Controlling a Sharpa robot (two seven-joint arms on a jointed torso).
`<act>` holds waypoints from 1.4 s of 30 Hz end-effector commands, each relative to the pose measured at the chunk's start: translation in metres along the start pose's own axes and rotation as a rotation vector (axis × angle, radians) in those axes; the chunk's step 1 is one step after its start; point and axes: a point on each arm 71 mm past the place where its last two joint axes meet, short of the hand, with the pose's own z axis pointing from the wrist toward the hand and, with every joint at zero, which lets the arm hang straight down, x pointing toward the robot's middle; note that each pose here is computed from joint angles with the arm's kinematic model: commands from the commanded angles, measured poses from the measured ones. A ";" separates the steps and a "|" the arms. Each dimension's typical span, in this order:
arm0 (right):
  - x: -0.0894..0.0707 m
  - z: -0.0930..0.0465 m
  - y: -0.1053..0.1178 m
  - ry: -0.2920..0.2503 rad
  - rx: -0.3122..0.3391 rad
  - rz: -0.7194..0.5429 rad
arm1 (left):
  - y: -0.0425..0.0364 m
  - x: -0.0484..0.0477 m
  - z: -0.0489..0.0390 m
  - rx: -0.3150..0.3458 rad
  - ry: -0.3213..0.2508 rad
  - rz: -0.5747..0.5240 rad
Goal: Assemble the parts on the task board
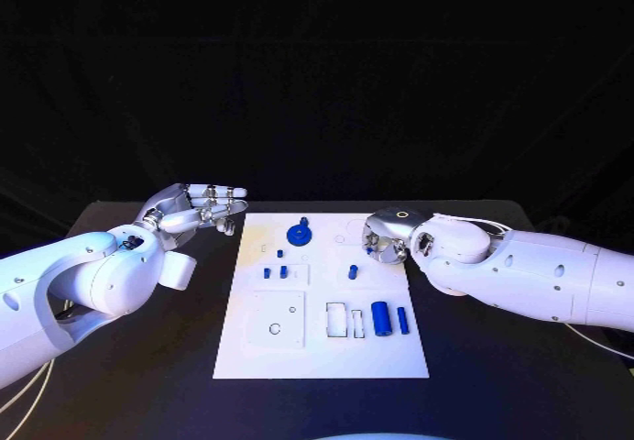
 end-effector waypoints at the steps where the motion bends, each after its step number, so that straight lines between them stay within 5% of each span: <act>1: -0.005 -0.001 0.002 -0.061 0.000 0.015 | 0.0003 0.0016 0.0007 -0.005 0.018 -0.011; 18: -0.032 -0.021 0.008 -0.108 -0.028 0.103 | 0.0021 0.0008 0.0021 -0.016 0.021 -0.011; 30: -0.038 -0.022 0.080 -0.115 -0.218 0.184 | 0.0031 0.0045 0.0021 -0.017 0.032 -0.013; 42: -0.013 -0.006 0.134 -0.046 -0.332 0.199 | 0.0036 0.0108 0.0023 -0.017 0.044 -0.019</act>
